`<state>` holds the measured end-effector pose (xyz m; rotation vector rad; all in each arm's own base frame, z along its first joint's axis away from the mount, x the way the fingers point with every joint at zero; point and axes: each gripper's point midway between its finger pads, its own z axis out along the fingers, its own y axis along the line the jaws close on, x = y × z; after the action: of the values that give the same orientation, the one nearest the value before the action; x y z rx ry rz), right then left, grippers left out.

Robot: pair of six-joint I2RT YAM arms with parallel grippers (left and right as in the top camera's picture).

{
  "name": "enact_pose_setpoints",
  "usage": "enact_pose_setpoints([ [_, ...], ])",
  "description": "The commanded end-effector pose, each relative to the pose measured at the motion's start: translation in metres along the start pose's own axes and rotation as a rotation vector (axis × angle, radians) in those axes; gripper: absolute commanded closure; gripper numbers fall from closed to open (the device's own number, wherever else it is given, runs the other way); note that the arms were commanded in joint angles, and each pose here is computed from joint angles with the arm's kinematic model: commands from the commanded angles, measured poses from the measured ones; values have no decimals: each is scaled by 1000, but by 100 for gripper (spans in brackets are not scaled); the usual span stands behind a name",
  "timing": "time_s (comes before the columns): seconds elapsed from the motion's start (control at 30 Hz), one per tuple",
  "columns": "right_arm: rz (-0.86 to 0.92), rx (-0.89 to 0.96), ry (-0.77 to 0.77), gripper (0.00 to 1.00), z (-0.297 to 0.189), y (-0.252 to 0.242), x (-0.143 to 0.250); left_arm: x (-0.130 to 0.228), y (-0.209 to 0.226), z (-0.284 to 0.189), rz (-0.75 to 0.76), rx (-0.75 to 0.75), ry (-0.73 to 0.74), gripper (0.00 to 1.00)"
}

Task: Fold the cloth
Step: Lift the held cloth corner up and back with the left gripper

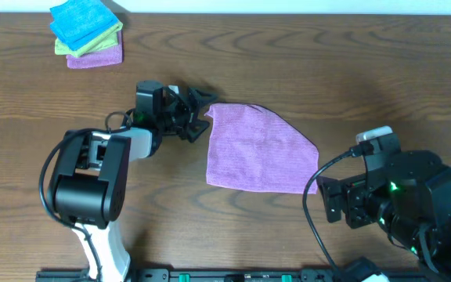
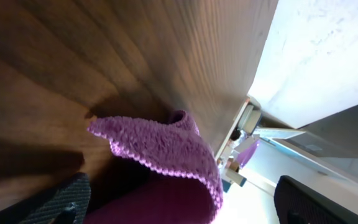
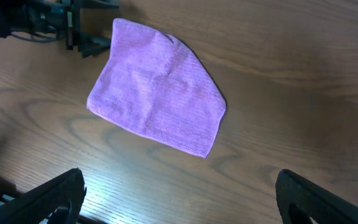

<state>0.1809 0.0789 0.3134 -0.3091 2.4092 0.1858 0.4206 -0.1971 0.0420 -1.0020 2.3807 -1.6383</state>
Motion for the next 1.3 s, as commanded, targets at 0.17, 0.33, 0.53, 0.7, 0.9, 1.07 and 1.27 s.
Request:
enact_pose_setpoints([
  [0.17,7,10,-8,2,-2,-2,-1,-7,-15,4,-21,24,10,15],
  [0.33,6,10,-8,3,-2,-2,-1,-6,-7,5,-53,-7,12,17],
  [0.53,6,10,-9,3,-2,-2,-2,-2,4,4,-99,-46,28,17],
  [0.7,6,10,-9,3,-2,-2,-2,1,19,3,-157,-100,32,20],
  [0.9,6,10,-8,4,-2,-2,-2,-5,24,3,-191,-118,-5,29],
  [1.07,6,10,-8,4,-2,-2,-1,-8,34,5,-235,-139,-18,36],
  [1.27,6,10,-8,4,-2,-2,-1,-11,44,18,-291,-107,24,35],
])
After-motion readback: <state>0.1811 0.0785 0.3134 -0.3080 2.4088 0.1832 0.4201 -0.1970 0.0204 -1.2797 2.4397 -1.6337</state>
